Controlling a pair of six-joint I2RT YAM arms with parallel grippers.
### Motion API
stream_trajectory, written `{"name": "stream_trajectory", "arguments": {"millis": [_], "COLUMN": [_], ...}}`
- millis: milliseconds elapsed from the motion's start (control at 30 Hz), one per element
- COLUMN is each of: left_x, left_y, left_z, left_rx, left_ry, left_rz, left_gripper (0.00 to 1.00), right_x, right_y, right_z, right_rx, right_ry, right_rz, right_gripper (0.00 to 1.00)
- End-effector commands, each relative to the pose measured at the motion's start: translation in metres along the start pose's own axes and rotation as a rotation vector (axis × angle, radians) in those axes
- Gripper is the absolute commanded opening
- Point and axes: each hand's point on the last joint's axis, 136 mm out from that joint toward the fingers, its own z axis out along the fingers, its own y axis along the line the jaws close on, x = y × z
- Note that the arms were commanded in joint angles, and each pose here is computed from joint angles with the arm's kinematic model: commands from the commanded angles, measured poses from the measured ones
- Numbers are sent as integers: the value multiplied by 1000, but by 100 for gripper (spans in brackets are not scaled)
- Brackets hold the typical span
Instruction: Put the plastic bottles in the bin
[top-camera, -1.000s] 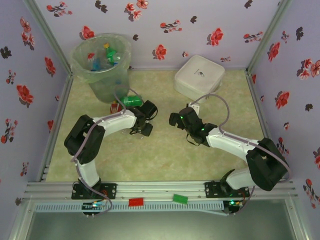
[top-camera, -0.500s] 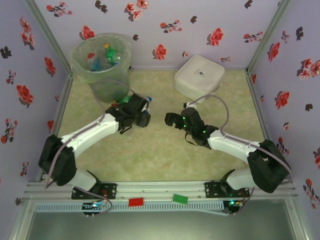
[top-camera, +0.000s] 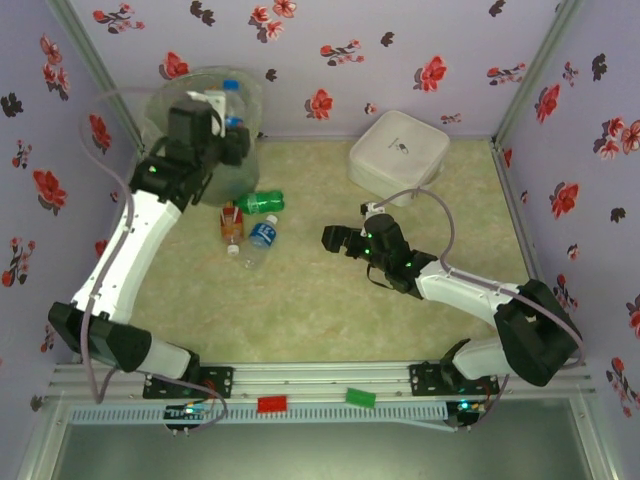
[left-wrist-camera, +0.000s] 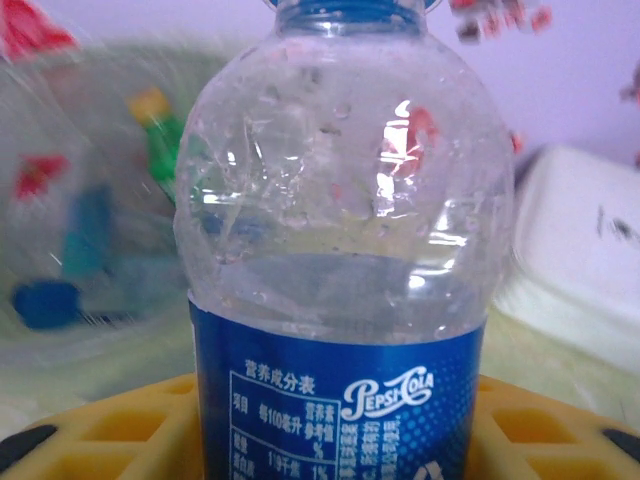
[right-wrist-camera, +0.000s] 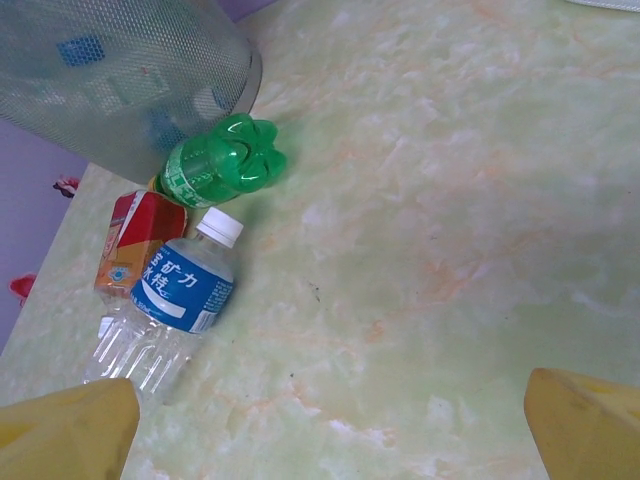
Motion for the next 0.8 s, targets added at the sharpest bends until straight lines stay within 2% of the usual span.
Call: {"name": "stream_trajectory", "arguments": {"millis": [0,233,467,600,667,767], "left_x": [-19,-45,-20,3,8,3], "left_y": [19,80,132,139,140,139], "left_z": [15,57,106,123,127,123], "left_rx": [-19,-131,-214,-220,-220,-221], "left_ry": [11,49,162,238,253,237], "left_rz": [35,-16,-107,-135,-142,-159], "left_gripper": [45,44,44,46,56,82], "right_x": [-7,-5,-7,-7,-7,-7], "right_y": [5,0,-6,-8,-9,-8], "right_z": [-2,-8,-19,-23,-24,-26], "right_rx": [-28,-11,12,24,28,26], "right_ry": [-23,-27,-46,-49,-49,-51], "right_rz": [-11,-20,-30,-34,-35,-35], "right_gripper": [99,100,100,100,100,100]}}
